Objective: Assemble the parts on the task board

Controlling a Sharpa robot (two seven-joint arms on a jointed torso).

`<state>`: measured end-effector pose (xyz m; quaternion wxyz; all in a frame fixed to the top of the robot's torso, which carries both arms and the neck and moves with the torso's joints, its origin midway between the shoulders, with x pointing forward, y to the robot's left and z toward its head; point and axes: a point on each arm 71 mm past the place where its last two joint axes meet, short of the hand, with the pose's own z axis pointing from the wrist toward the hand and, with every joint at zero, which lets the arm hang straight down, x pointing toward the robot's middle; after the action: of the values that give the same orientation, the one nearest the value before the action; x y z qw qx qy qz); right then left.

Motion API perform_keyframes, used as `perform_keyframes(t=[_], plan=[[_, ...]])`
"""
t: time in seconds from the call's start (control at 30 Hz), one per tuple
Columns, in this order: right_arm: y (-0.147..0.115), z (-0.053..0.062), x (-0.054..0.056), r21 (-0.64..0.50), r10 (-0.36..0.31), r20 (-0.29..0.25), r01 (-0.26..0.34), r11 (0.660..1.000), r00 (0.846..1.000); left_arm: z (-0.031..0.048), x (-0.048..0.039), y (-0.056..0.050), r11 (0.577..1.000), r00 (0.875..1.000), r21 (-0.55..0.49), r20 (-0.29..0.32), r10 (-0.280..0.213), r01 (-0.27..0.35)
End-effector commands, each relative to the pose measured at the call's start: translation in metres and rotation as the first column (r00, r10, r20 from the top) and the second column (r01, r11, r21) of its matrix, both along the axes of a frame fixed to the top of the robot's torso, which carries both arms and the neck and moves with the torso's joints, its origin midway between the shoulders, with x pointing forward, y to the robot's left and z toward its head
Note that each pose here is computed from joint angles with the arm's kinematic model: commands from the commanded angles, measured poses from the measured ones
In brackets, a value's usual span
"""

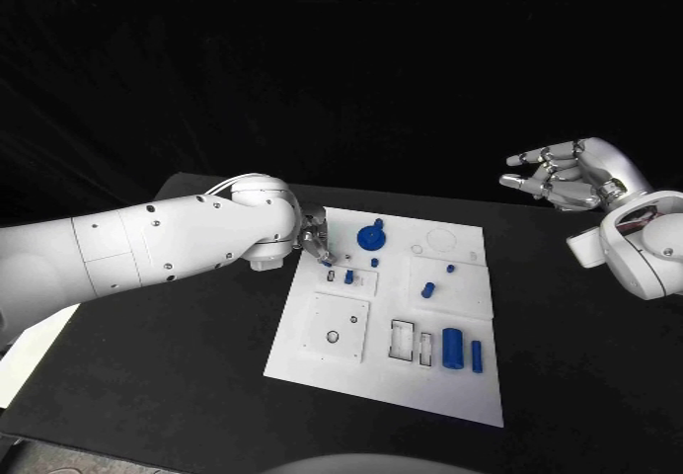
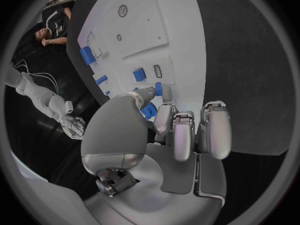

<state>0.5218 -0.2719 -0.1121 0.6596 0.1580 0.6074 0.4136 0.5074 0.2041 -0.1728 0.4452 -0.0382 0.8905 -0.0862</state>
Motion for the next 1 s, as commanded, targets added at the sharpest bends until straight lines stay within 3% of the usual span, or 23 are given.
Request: perform_keyframes(t=[0.03, 0.53, 1.0], plan=[[0.002, -0.001, 0.0, -0.001, 0.013, -0.006, -0.013, 1.0, 1.0, -0.0003, -0.0006, -0.001, 0.999, 0.998, 0.04, 0.053, -0.015, 0.013], [0.003, -0.003, 0.0, 0.001, 0.016, -0.011, -0.016, 1.0, 1.0, -0.0089, -0.0087, -0.009, 0.998, 0.999, 0.041, -0.012, -0.046, 0.046], [0.004, -0.003, -0.001, 0.002, 0.02, -0.012, -0.02, 1.0, 1.0, -0.0128, -0.0087, -0.01, 0.996, 0.997, 0.063, -0.052, -0.063, 0.067]])
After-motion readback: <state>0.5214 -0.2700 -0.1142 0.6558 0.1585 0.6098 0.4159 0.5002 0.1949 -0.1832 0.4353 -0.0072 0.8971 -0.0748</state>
